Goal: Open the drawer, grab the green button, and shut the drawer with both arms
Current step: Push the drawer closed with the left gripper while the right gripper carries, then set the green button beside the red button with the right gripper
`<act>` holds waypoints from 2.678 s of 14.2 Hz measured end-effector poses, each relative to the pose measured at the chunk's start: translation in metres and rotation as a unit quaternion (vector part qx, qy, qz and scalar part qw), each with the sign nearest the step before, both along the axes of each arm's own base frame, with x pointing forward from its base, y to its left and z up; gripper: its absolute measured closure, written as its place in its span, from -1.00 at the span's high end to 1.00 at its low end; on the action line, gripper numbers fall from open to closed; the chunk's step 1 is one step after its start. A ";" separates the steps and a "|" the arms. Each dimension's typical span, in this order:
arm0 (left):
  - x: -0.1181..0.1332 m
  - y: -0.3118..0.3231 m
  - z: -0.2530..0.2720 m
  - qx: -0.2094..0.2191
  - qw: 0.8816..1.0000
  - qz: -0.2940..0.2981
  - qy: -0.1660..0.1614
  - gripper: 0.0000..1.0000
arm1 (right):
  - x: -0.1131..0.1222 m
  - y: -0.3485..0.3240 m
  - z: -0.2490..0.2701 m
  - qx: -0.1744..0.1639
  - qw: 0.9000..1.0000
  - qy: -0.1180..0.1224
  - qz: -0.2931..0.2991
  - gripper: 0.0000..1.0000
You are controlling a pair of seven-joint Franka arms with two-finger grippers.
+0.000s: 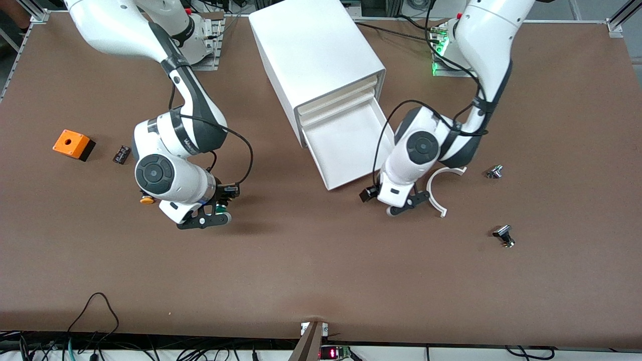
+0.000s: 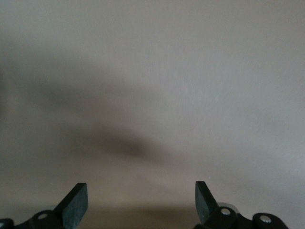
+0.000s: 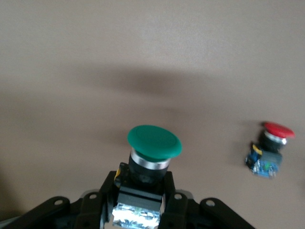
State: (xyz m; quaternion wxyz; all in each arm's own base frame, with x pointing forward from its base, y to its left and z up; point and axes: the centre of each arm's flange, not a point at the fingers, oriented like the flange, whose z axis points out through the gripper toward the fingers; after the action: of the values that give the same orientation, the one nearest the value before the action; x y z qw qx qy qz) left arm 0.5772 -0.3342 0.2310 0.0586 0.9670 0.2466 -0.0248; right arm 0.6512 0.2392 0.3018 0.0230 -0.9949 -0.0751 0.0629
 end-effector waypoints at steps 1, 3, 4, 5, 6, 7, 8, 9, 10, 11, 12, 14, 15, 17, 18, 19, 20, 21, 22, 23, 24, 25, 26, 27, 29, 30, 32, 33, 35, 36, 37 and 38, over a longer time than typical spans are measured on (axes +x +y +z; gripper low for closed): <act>-0.009 -0.007 -0.007 0.002 1.000 -0.002 0.004 0.99 | -0.004 -0.009 -0.015 0.002 1.000 -0.005 0.008 -0.15; -0.020 -0.017 -0.012 0.005 1.000 -0.004 0.009 0.99 | -0.013 -0.022 -0.040 0.004 1.000 -0.013 0.015 -0.15; -0.025 -0.022 -0.013 0.006 1.000 -0.008 0.010 0.99 | -0.018 -0.027 -0.053 0.005 1.000 -0.019 0.019 -0.15; -0.029 -0.028 -0.015 0.007 1.000 -0.014 0.012 0.99 | -0.023 -0.033 -0.066 0.005 0.999 -0.025 0.023 -0.15; -0.033 -0.032 -0.016 0.008 1.000 -0.018 0.014 1.00 | -0.029 -0.040 -0.079 0.005 0.999 -0.029 0.024 -0.15; -0.038 -0.036 -0.017 0.010 1.000 -0.024 0.017 1.00 | -0.035 -0.046 -0.091 0.003 0.999 -0.029 0.024 -0.15; -0.044 -0.042 -0.017 0.014 0.999 -0.030 0.023 1.00 | -0.040 -0.049 -0.101 0.002 0.999 -0.026 0.024 -0.15; -0.049 -0.049 -0.017 0.016 0.999 -0.036 0.026 1.00 | -0.044 -0.051 -0.107 0.001 0.999 -0.023 0.023 -0.15; -0.054 -0.055 -0.016 0.017 0.999 -0.041 0.029 1.00 | -0.045 -0.053 -0.110 0.000 1.000 -0.021 0.022 -0.15; -0.060 -0.060 -0.016 0.019 0.998 -0.045 0.034 1.00 | -0.045 -0.054 -0.109 0.000 1.000 -0.021 0.021 -0.15; -0.065 -0.065 -0.017 0.021 0.998 -0.050 0.041 1.00 | -0.045 -0.055 -0.109 0.001 1.000 -0.022 0.021 -0.14; -0.078 -0.075 -0.018 0.023 0.996 -0.061 0.056 1.00 | -0.044 -0.056 -0.108 0.001 1.000 -0.024 0.019 0.02; -0.084 -0.081 -0.017 0.024 0.995 -0.067 0.063 1.00 | -0.043 -0.056 -0.106 0.001 0.999 -0.026 0.019 0.20; -0.096 -0.091 -0.016 0.027 0.994 -0.077 0.074 1.00 | -0.036 -0.060 -0.099 0.001 0.999 -0.035 0.015 0.61; -0.100 -0.094 -0.015 0.028 0.993 -0.080 0.076 1.00 | -0.030 -0.066 -0.091 0.000 0.999 -0.041 0.011 0.81; -0.104 -0.098 -0.014 0.028 0.993 -0.084 0.079 1.00 | -0.023 -0.073 -0.081 -0.002 0.999 -0.045 0.006 0.97; -0.107 -0.102 -0.014 0.028 0.993 -0.085 0.081 1.00 | -0.016 -0.083 -0.066 -0.006 0.999 -0.044 0.000 0.99; -0.111 -0.106 -0.014 0.028 0.993 -0.084 0.083 1.00 | -0.009 -0.093 -0.049 -0.011 0.999 -0.039 -0.007 0.99; -0.115 -0.109 -0.013 0.027 0.992 -0.085 0.085 1.00 | -0.002 -0.102 -0.029 -0.015 0.999 -0.035 -0.012 0.99; -0.119 -0.114 -0.013 0.026 0.992 -0.086 0.087 1.00 | 0.004 -0.109 -0.006 -0.018 0.999 -0.032 -0.017 0.99; -0.122 -0.116 -0.013 0.026 0.992 -0.088 0.090 1.00 | 0.008 -0.114 0.017 -0.020 0.999 -0.034 -0.021 0.99; -0.126 -0.118 -0.013 0.027 0.991 -0.089 0.096 1.00 | 0.011 -0.117 0.041 -0.020 0.999 -0.039 -0.023 0.99; -0.129 -0.119 -0.013 0.025 0.990 -0.085 0.106 1.00 | 0.012 -0.118 0.065 -0.019 0.998 -0.047 -0.024 0.99; -0.131 -0.120 -0.014 0.022 0.990 -0.082 0.114 1.00 | 0.012 -0.120 0.086 -0.018 0.998 -0.055 -0.025 0.99; -0.138 -0.125 -0.013 0.018 0.989 -0.083 0.124 1.00 | 0.008 -0.123 0.130 -0.015 0.997 -0.075 -0.026 0.99; -0.141 -0.128 -0.013 0.017 0.988 -0.084 0.128 1.00 | 0.004 -0.125 0.150 -0.013 0.996 -0.087 -0.027 0.99; -0.146 -0.129 -0.014 0.013 0.987 -0.080 0.140 1.00 | -0.005 -0.130 0.186 -0.011 0.994 -0.103 -0.029 0.99; -0.148 -0.130 -0.015 0.012 0.986 -0.077 0.147 1.00 | -0.010 -0.132 0.201 -0.011 0.994 -0.105 -0.030 0.99; -0.150 -0.130 -0.016 0.010 0.985 -0.073 0.155 1.00 | -0.021 -0.137 0.232 -0.014 0.995 -0.092 -0.034 0.99; -0.151 -0.130 -0.016 0.009 0.984 -0.070 0.161 1.00 | -0.025 -0.142 0.247 -0.017 0.996 -0.083 -0.043 0.99; -0.152 -0.130 -0.017 0.008 0.984 -0.068 0.165 1.00 | -0.027 -0.148 0.259 -0.020 0.995 -0.078 -0.054 0.99; -0.153 -0.130 -0.017 0.007 0.984 -0.067 0.168 1.00 | -0.029 -0.153 0.270 -0.020 0.994 -0.083 -0.065 0.99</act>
State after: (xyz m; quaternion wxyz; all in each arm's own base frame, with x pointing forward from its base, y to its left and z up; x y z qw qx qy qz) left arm 0.4244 -0.4645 0.2140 0.0081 0.9639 0.1879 -0.1886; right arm 0.6226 0.0866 0.5718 0.0007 -0.9998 -0.0108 -0.0196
